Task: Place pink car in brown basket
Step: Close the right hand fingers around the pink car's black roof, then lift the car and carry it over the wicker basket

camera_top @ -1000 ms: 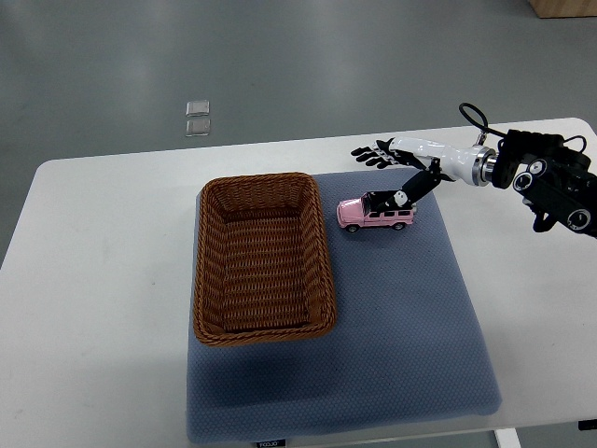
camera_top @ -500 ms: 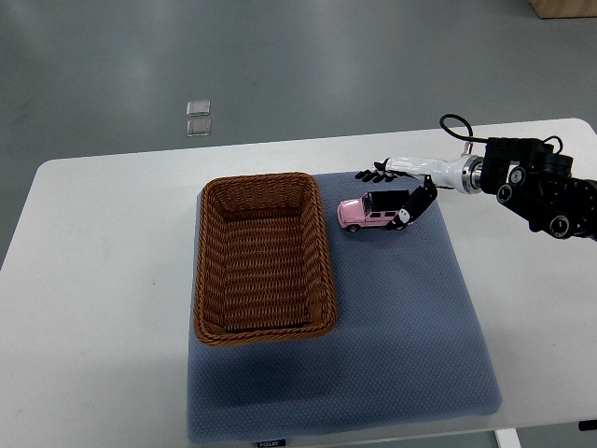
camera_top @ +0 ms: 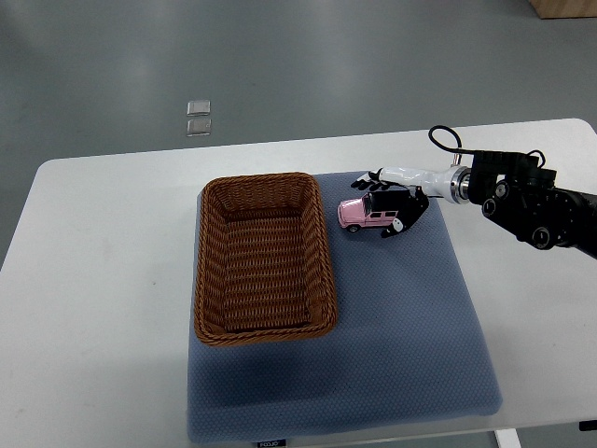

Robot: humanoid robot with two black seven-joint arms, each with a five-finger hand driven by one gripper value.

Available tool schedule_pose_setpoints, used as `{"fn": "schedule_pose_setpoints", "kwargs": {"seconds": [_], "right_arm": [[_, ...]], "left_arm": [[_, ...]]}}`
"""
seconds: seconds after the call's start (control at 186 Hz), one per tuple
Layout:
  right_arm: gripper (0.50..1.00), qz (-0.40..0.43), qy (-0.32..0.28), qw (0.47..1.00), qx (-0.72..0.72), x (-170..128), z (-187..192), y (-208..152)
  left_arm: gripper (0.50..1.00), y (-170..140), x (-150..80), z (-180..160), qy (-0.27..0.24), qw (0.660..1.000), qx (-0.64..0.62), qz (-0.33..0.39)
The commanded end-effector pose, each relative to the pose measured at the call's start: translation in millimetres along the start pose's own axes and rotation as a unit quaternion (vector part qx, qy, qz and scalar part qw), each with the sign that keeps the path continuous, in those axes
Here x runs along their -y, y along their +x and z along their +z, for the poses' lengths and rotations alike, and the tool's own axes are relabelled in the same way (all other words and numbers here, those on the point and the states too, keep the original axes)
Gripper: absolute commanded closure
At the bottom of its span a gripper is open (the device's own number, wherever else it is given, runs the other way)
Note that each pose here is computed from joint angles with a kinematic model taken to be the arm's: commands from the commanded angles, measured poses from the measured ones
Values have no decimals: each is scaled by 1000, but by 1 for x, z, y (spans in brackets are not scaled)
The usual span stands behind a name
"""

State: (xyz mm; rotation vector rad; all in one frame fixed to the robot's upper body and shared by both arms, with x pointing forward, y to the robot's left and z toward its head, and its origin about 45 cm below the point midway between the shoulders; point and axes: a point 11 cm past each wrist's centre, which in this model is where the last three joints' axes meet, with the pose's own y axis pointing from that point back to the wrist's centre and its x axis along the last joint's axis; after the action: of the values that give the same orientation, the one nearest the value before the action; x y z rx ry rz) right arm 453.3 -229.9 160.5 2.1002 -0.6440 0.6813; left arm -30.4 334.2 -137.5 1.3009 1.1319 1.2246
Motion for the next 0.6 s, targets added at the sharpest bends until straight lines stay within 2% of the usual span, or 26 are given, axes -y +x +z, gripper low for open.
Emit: {"fn": "schedule_pose_setpoints", "kwargs": {"seconds": [0.0, 0.204, 0.274, 0.328, 0.452, 0.538, 0.597], "right_arm": [[646, 3, -3, 1000, -4, 2, 1, -1], [718, 6, -6, 1000, -6, 1, 3, -1], [777, 3, -8, 1000, -10, 1, 4, -2], [801, 3, -8, 1000, -10, 1, 4, -2], [822, 4, -7, 1000, -9, 1, 3, -1], [879, 6, -7, 1000, -10, 1, 3, 1], [961, 6, -7, 1000, -10, 0, 3, 2]], "left_arm": [[500, 0, 0, 0, 0, 1000, 0, 0], [500, 0, 0, 0, 0, 1000, 0, 0], [500, 0, 0, 0, 0, 1000, 0, 0], [500, 0, 0, 0, 0, 1000, 0, 0], [500, 0, 0, 0, 0, 1000, 0, 0], [500, 0, 0, 0, 0, 1000, 0, 0], [500, 0, 0, 0, 0, 1000, 0, 0]]}}
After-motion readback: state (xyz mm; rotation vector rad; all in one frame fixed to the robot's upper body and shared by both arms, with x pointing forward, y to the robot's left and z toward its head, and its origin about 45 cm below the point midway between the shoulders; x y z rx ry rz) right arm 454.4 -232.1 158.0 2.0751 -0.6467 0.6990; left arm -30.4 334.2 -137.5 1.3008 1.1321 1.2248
